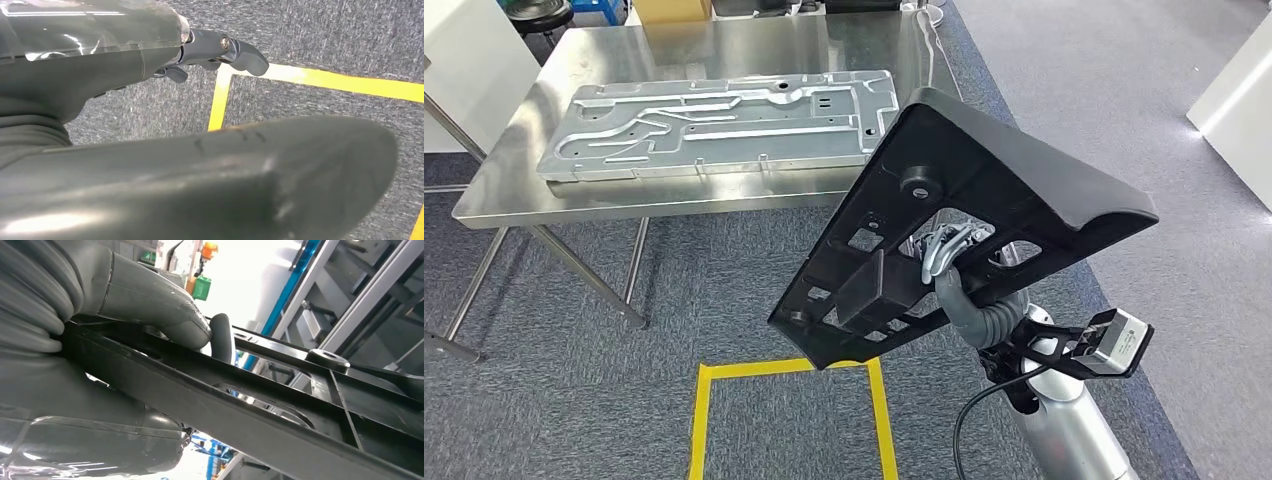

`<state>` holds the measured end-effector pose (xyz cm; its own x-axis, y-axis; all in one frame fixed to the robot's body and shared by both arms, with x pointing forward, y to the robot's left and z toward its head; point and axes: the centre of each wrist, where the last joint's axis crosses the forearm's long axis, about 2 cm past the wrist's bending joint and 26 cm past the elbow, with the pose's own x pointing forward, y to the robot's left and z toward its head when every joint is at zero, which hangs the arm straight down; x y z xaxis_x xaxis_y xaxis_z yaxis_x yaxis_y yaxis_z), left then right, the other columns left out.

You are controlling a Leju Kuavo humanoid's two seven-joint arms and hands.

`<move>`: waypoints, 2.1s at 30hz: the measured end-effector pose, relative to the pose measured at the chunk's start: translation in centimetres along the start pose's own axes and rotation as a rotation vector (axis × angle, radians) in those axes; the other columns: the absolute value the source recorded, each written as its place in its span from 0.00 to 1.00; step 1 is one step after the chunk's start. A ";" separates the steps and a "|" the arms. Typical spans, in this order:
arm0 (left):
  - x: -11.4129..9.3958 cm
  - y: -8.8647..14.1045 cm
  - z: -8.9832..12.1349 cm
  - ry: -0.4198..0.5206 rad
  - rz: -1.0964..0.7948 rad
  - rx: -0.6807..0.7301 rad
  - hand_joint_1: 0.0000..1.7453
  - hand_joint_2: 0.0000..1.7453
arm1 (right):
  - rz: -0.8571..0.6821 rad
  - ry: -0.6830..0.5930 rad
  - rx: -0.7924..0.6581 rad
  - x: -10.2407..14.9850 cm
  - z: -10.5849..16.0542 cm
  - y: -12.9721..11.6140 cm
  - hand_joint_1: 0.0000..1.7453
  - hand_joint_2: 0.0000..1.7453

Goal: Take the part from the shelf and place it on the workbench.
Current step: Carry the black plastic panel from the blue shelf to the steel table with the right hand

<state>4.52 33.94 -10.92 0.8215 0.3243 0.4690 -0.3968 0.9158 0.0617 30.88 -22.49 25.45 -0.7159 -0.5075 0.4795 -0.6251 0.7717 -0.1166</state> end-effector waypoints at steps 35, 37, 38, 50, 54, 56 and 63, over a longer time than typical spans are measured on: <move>-0.2 0.3 0.1 -0.007 -0.001 0.004 0.00 0.00 | 0.054 0.041 0.001 -0.2 0.6 0.0 1.00 1.00; -0.2 0.3 0.1 -0.008 0.000 0.004 0.00 0.00 | 0.054 0.040 0.001 -0.2 0.6 0.0 1.00 1.00; -0.2 0.3 0.1 -0.008 0.000 0.004 0.00 0.00 | 0.053 0.040 0.000 -0.2 0.6 0.0 1.00 1.00; -0.2 0.2 0.1 -0.007 0.000 0.003 0.00 0.00 | 0.053 0.039 -0.002 -0.2 0.5 0.0 1.00 1.00; -0.3 -0.2 0.1 -0.006 0.003 -0.003 0.00 0.00 | 0.051 0.031 0.000 0.0 0.4 0.1 1.00 1.00; -0.3 -0.2 0.1 -0.006 0.004 -0.003 0.00 0.00 | 0.050 0.030 0.000 0.1 0.5 0.1 1.00 1.00; -0.5 -0.2 0.2 -0.005 0.010 -0.001 0.00 0.00 | 0.045 0.017 0.000 0.3 0.8 0.3 1.00 1.00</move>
<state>4.15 33.59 -10.99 0.8155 0.3318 0.4742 -0.4044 0.9128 0.0567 30.23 -22.72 24.86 -0.7382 -0.4655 0.4882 -0.5923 0.7937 -0.1389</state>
